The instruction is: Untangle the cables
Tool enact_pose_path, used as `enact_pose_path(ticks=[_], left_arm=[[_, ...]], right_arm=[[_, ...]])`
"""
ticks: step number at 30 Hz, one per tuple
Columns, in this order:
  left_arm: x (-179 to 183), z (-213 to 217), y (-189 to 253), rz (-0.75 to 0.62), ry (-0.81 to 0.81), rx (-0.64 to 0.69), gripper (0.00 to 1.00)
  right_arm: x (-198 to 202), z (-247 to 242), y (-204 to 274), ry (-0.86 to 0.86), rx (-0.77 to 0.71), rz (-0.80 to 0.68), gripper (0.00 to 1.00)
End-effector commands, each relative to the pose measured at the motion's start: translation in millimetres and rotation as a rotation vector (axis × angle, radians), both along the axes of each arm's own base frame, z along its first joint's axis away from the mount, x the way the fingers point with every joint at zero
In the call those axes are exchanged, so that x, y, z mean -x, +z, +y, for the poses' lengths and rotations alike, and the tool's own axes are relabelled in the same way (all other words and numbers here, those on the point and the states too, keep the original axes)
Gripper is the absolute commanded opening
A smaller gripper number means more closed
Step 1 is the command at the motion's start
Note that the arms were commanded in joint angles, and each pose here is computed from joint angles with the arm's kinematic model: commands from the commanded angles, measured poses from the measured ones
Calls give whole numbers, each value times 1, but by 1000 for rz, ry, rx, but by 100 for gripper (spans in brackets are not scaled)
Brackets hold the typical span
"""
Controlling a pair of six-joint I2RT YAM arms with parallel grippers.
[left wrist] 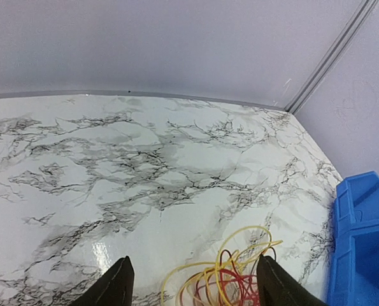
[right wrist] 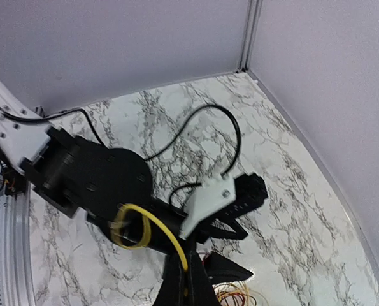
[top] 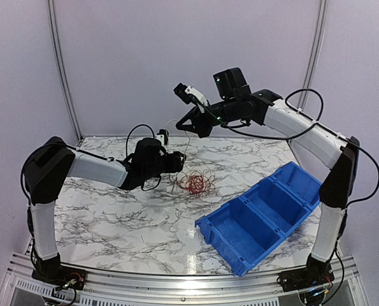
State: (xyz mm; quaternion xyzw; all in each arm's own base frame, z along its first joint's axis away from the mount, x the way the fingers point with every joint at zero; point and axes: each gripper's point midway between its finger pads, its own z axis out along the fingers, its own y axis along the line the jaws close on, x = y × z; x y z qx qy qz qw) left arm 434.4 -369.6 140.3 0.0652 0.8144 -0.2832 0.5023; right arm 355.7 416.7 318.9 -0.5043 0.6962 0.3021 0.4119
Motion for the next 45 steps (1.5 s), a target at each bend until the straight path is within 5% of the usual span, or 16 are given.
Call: enact_pose_path(ticks=[1,12,24,33,38,45], left_arm=[[-23,-21,3,-39,20,71,67],[-26,-26,-67,71,31,36,62],[-7,-5,-80,86,28,-38,61],[19,20,-23,-42,-19,-101,64],[45,8,32,-238,-138,-142,69],[58,-10,82,-499,-193,-362,70]], right_arm=[[43,-4,100,150,-190,-117,0],[47,-39,193,171,-320,-314,0],[12,-106,238,43,-374,-472,0],[7,-109,228,2,-374,-448,0],[1,-105,211,-10,-372,-397,0],[7,-101,205,8,-378,-364,0]])
